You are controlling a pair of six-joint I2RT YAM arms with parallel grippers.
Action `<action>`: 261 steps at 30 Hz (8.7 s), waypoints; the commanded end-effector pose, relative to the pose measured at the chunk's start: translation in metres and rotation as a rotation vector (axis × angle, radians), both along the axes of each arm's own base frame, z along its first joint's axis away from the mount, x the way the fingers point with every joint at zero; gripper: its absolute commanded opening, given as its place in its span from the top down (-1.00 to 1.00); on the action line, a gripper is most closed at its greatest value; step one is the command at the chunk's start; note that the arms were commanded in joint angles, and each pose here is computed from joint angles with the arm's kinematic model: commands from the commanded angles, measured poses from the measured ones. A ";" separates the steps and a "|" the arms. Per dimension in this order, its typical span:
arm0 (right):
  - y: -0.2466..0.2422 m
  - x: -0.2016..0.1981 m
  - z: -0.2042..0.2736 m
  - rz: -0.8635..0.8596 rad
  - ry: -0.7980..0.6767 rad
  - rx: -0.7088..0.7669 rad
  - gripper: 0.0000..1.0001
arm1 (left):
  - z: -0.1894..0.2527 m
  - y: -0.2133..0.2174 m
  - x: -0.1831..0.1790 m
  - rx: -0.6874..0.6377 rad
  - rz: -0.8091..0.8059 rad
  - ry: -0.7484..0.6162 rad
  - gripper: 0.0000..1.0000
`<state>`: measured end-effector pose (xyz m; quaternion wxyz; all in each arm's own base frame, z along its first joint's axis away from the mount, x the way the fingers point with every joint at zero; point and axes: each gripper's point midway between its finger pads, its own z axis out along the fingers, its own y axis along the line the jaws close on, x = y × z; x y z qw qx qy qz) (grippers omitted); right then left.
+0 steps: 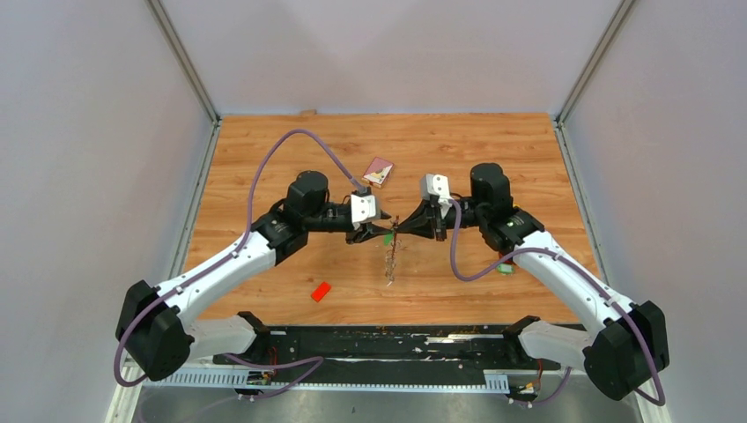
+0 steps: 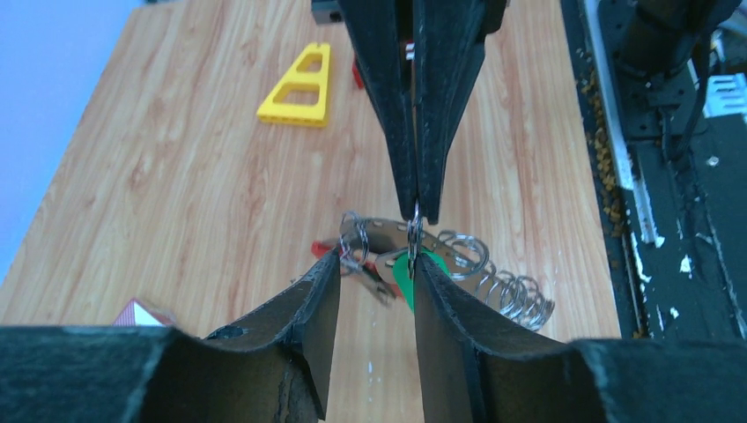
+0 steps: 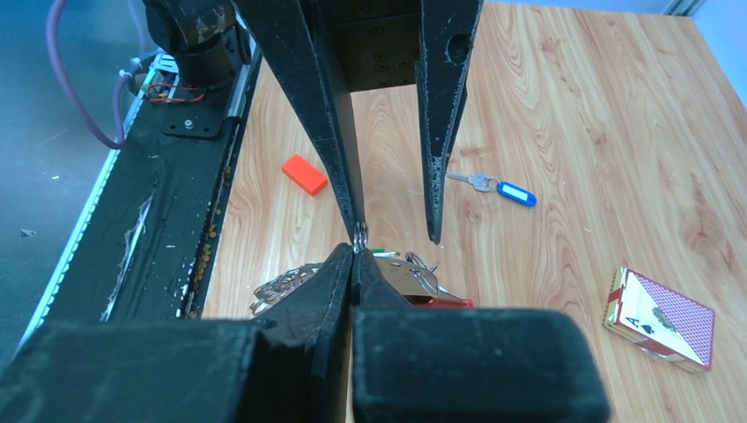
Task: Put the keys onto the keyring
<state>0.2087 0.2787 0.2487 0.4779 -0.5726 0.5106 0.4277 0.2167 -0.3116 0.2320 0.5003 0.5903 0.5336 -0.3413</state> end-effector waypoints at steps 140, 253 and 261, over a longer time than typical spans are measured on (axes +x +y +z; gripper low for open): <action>-0.002 -0.003 0.010 0.061 -0.104 0.019 1.00 | -0.002 -0.014 -0.023 0.078 -0.153 -0.072 1.00; -0.009 -0.002 0.004 0.072 -0.055 0.038 1.00 | 0.009 -0.023 -0.018 0.082 -0.077 -0.098 1.00; -0.013 0.022 -0.005 -0.058 -0.087 -0.011 0.98 | 0.012 -0.008 -0.013 0.187 -0.010 -0.094 1.00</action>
